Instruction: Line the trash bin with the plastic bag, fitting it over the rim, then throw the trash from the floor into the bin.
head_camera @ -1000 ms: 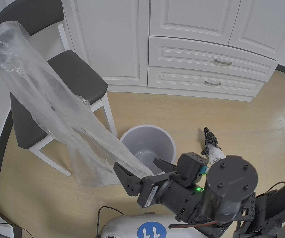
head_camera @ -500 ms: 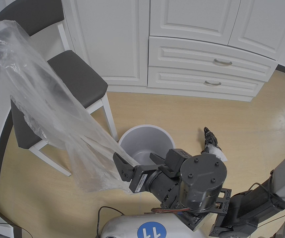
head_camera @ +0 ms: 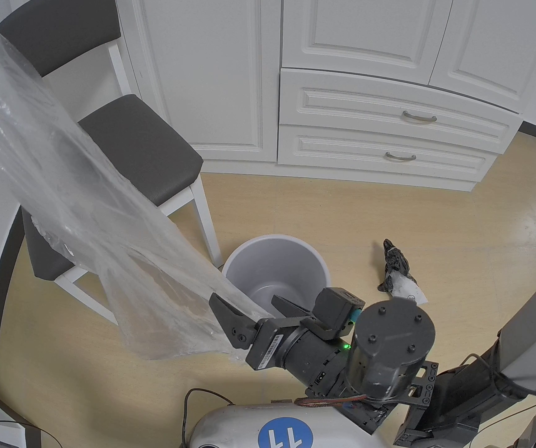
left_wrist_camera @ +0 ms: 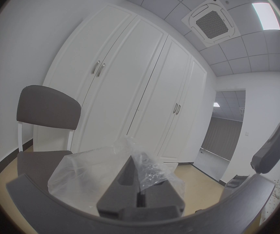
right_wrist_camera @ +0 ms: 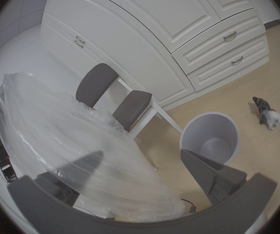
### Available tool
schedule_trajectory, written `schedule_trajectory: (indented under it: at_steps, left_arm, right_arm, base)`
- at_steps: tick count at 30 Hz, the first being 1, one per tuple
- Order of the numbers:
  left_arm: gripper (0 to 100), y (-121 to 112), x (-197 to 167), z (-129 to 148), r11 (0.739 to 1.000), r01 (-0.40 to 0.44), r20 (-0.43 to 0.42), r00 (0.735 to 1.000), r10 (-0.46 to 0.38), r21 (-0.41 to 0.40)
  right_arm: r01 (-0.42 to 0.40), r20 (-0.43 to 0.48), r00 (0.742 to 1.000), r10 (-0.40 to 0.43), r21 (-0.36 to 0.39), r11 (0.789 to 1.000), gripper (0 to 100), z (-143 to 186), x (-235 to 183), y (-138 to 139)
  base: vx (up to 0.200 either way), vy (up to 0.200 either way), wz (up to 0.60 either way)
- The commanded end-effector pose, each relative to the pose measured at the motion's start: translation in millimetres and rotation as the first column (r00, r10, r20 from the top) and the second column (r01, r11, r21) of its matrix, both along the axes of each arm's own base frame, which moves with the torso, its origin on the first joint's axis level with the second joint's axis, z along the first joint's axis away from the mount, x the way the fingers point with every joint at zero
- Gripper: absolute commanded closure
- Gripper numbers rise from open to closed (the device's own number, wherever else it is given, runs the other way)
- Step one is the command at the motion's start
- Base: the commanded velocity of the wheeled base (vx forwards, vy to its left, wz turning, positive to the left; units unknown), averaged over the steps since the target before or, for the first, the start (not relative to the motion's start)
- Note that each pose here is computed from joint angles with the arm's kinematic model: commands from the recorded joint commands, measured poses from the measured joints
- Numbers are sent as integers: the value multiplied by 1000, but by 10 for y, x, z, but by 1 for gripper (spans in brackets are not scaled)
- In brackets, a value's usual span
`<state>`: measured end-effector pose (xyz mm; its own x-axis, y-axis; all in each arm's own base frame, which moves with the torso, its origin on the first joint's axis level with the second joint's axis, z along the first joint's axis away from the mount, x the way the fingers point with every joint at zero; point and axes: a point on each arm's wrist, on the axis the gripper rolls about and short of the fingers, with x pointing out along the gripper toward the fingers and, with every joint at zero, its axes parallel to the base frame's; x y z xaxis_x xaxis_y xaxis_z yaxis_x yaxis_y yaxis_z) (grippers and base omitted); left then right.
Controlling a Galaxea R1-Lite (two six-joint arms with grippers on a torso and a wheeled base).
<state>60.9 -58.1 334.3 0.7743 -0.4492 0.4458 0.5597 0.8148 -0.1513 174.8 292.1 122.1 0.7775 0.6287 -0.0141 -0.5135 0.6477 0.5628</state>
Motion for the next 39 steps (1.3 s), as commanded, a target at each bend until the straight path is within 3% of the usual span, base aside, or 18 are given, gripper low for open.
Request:
schedule_trajectory:
  at_steps: [1,9,10,13,24,30,39]
  left_arm:
    - [100,80,-73,40,1000,-1,25,1000,1,-27]
    - [100,120,-109,67,999,-2,40,999,3,-39]
    - [100,124,-112,68,999,-2,41,999,3,-40]
    - [100,105,-97,55,999,0,34,999,1,-34]
    - [100,37,-35,28,1000,-1,15,1000,1,-12]
    - [100,41,-40,30,1000,0,18,1000,0,-13]
    - [100,27,-30,22,1000,2,14,1000,-2,-8]
  right_arm:
    - [-20,-8,1000,19,-20,1000,0,-117,-14,-11]
    - [-27,-5,1000,27,-6,1000,0,-195,-10,31]
    - [-31,22,999,30,36,999,0,-243,-2,67]
    - [-38,43,998,35,72,997,0,-286,-8,100]
    - [-81,2,997,81,43,996,0,-523,-112,251]
    - [-85,-2,996,85,47,995,0,-529,-123,265]
    - [-96,19,995,95,119,988,0,-380,-170,367]
  base:
    - [0,0,0]
    - [0,0,0]
    - [0,0,0]
    - [0,0,0]
    - [0,0,0]
    - [0,0,0]
    - [0,0,0]
